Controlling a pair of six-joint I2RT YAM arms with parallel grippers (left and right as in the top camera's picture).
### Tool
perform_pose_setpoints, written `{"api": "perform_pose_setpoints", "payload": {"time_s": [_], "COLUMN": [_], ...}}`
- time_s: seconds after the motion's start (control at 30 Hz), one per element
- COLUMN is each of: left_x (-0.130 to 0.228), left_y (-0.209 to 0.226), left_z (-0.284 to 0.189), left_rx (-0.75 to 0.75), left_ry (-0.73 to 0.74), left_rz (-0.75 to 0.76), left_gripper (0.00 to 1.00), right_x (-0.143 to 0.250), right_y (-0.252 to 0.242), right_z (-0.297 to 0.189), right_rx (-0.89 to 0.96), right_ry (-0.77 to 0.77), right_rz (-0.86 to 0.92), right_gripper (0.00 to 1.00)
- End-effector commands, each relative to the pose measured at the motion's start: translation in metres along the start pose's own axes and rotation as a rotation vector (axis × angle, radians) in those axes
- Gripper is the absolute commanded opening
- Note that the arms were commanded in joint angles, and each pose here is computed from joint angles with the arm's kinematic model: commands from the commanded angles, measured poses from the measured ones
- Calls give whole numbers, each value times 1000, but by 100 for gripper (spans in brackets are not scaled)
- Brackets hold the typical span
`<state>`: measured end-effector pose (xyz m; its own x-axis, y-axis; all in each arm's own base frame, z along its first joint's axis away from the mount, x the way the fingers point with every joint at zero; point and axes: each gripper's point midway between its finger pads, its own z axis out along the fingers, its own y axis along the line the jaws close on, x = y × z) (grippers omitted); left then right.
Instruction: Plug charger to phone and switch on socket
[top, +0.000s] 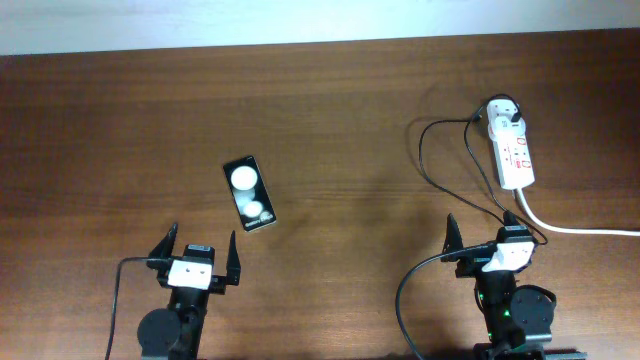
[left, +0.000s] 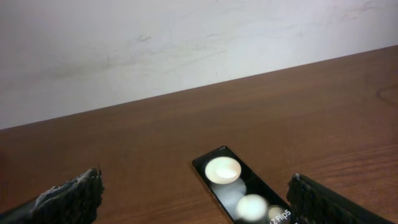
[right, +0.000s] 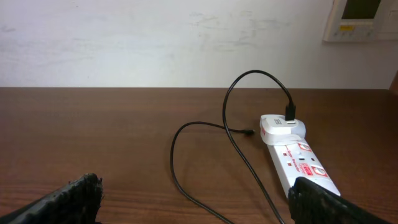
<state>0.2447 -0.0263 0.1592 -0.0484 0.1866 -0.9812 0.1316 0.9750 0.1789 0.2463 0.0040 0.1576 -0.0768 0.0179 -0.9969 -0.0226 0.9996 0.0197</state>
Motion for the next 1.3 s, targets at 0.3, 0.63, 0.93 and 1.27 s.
{"api": "perform_pose_setpoints", "payload": {"time_s": [0.3, 0.63, 0.93, 1.27], "left_x": [-8, -60, -100, -125], "left_y": [0, 9, 10, -35], "left_z": [0, -11, 17, 83], "left_rx": [4, -1, 66, 347], "left_ry": [-35, -152, 59, 554], "left_rz": [14, -157, -179, -241], "left_gripper": [99, 99, 99, 99], "right_x": [3, 3, 3, 3], "right_y": [0, 0, 0, 0], "right_z": [0, 0, 0, 0], "right_rx": [4, 4, 4, 4], "right_ry": [6, 6, 6, 6], "right_rz": [-4, -4, -4, -4], "right_gripper": [99, 99, 99, 99]}}
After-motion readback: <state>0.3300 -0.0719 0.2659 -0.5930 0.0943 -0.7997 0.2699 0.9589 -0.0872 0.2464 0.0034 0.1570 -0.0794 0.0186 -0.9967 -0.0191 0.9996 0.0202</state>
